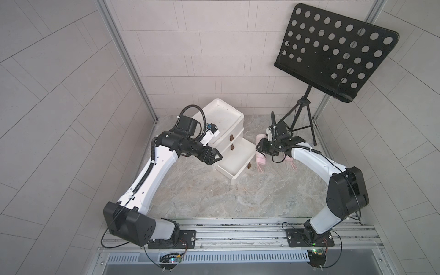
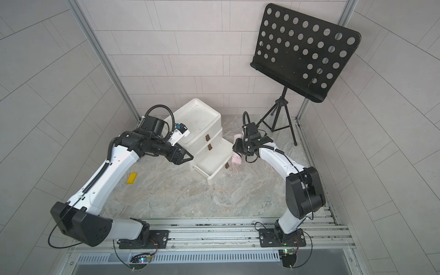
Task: Place the umbrella in the drawer by color
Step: Place the umbrella in the drawer.
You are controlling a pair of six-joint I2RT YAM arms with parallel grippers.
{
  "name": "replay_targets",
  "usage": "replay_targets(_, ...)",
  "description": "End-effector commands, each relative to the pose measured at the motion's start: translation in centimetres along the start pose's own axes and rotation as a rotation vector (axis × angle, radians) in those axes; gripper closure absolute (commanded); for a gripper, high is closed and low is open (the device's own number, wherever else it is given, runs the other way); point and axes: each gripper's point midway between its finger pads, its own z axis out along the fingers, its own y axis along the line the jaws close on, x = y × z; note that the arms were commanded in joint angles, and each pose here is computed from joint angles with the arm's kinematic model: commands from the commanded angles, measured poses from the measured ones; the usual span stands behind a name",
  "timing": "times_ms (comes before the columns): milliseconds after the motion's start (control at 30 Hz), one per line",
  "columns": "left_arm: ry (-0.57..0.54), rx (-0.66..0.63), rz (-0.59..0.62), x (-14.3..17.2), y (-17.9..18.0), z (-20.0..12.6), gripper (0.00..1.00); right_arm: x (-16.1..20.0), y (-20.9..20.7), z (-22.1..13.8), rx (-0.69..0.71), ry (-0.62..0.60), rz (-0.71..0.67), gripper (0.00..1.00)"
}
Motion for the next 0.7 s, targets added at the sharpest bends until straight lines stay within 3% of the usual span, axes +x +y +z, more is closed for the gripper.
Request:
replay_targets(0,-0.018,-0.010,0.001,0.1,0.0,-0.6,0.15,-1.8,4.5,0.2,-0.164,-0.053,0.105,0.61)
replay_targets(300,-0.042,-0.009,0.000,0.1,-0.2,-1.0,0.15,-0.7,7.1,4.1,-0.236,-0.048,0.290,0.60)
replay_targets(667,-0.063,-0.001,-0.002,0.0,-0.4,-1.5,0.15,1.9,7.9,7.2,-0.217,-0.019,0.400,0.56)
